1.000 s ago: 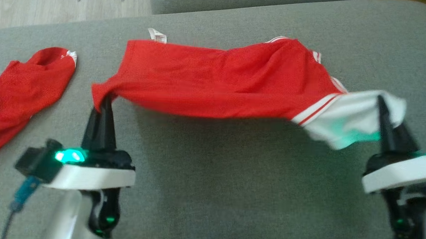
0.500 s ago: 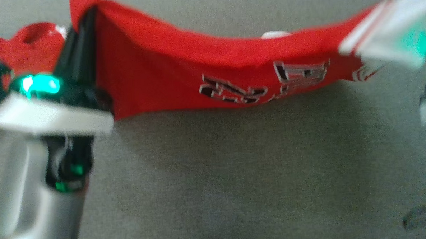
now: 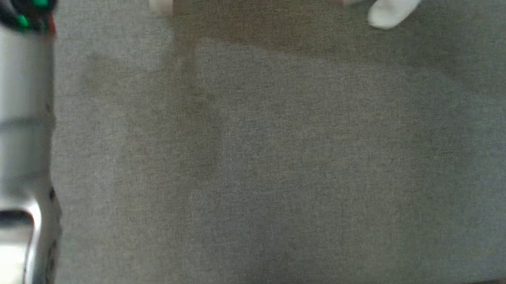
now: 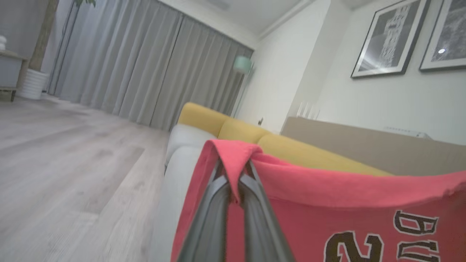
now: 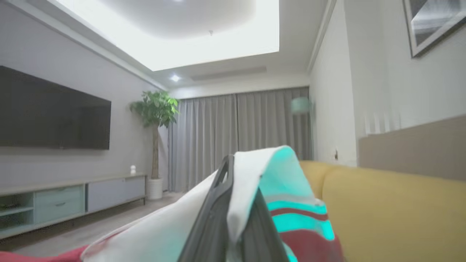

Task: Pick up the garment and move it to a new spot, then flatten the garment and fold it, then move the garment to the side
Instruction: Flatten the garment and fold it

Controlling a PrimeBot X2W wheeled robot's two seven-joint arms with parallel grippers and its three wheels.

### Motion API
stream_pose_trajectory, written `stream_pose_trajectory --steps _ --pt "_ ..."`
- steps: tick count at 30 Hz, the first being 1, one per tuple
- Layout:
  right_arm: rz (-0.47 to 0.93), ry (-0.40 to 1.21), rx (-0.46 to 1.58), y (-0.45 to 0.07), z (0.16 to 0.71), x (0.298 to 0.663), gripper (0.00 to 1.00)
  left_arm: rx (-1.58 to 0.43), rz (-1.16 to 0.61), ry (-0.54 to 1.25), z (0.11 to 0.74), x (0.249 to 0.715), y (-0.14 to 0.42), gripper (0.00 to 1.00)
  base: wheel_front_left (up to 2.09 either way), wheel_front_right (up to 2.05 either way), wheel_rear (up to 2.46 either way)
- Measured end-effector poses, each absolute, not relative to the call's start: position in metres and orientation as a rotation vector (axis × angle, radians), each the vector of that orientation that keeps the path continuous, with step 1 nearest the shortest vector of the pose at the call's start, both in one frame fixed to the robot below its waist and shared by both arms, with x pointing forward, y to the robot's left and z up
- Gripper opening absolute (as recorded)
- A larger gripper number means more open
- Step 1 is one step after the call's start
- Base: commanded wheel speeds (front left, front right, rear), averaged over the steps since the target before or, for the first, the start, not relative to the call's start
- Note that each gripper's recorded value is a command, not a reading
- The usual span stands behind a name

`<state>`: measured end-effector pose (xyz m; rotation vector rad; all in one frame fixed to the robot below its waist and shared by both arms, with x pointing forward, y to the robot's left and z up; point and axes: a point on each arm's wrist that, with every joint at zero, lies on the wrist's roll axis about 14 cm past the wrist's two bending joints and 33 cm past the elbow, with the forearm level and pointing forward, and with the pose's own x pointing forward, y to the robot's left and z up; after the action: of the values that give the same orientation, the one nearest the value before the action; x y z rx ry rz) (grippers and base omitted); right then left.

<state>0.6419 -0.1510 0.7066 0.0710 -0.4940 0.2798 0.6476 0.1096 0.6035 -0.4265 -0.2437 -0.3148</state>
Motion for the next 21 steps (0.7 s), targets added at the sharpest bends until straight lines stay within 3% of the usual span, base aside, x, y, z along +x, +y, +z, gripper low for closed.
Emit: stream_pose_trajectory --steps 5,10,15,21 --pt "0.29 -0.685 0.035 -0.148 0.767 0.636 0.0 -0.413 -0.318 -0.442 0.664 0.654 0.118 0.0 0.0 0.0 0.0" --pt "0.303 -0.634 0.007 -0.15 0.755 0.638 0.0 -0.407 -0.34 -0.476 0.668 0.652 0.113 0.0 0.0 0.0 0.0" --pt "0.244 -0.242 0.09 -0.172 0.622 0.638 0.0 -0.397 -0.362 -0.279 0.585 0.64 0.093 0.0 0.0 0.0 0.0" --pt "0.106 0.184 0.325 -0.193 0.47 0.564 0.0 -0.431 -0.313 0.041 0.464 0.587 0.089 0.0 0.0 0.0 0.0"
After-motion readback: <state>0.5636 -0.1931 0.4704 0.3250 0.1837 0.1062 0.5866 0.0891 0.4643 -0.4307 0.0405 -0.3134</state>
